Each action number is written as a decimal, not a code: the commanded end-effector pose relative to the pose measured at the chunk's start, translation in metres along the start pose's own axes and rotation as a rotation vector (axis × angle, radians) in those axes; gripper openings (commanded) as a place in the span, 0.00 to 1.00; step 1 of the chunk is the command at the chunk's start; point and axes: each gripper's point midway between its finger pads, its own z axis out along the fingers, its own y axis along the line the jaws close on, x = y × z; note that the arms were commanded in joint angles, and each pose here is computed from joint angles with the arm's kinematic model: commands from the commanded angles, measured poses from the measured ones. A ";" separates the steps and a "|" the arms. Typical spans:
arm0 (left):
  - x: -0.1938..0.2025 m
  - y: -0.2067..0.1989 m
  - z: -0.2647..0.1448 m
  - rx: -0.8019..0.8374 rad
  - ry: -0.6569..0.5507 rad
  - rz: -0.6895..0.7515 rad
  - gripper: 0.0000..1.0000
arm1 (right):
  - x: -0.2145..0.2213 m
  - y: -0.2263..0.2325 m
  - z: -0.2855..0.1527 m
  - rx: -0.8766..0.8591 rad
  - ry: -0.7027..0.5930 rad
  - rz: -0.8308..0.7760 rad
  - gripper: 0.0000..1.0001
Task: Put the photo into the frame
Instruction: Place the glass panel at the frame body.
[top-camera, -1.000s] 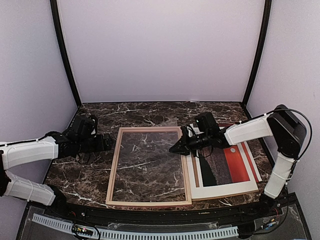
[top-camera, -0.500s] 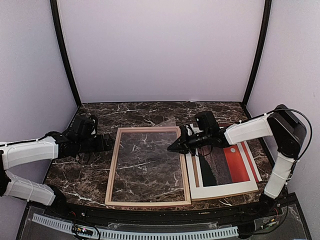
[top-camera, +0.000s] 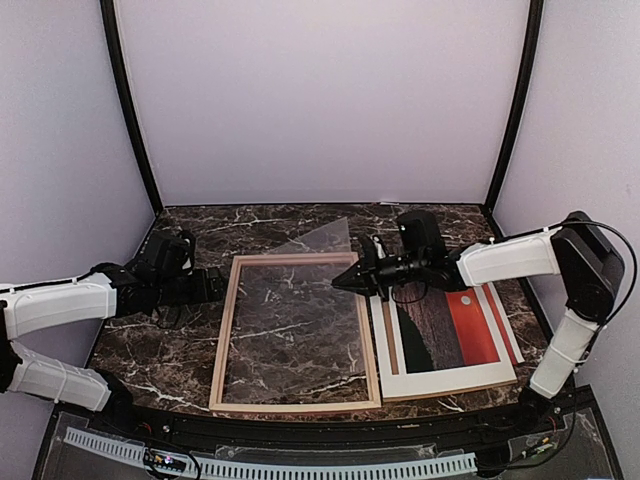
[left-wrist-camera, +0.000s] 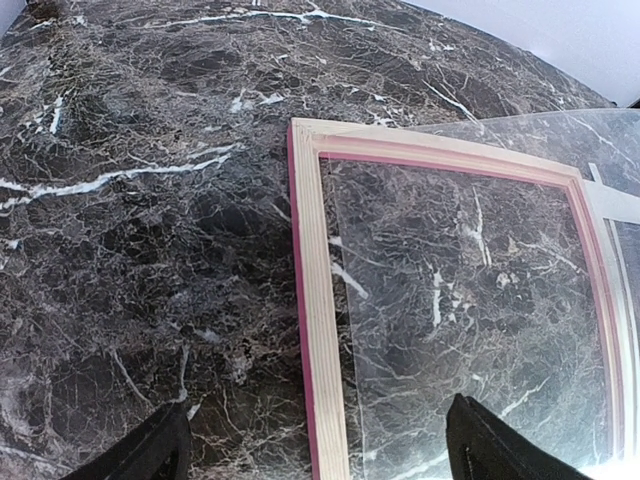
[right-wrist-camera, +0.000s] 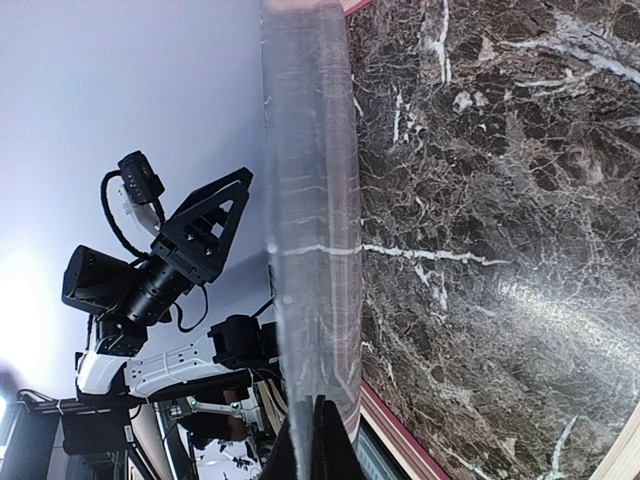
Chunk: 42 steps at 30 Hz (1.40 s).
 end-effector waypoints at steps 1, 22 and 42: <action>-0.012 -0.001 -0.006 -0.012 -0.029 0.013 0.91 | -0.001 0.037 -0.007 -0.081 -0.005 -0.063 0.00; -0.052 0.020 -0.035 -0.110 -0.138 0.006 0.95 | 0.018 0.134 -0.004 -0.226 0.027 -0.229 0.00; -0.062 0.052 -0.054 -0.168 -0.201 -0.064 0.98 | 0.025 0.133 0.035 -0.232 0.074 -0.217 0.00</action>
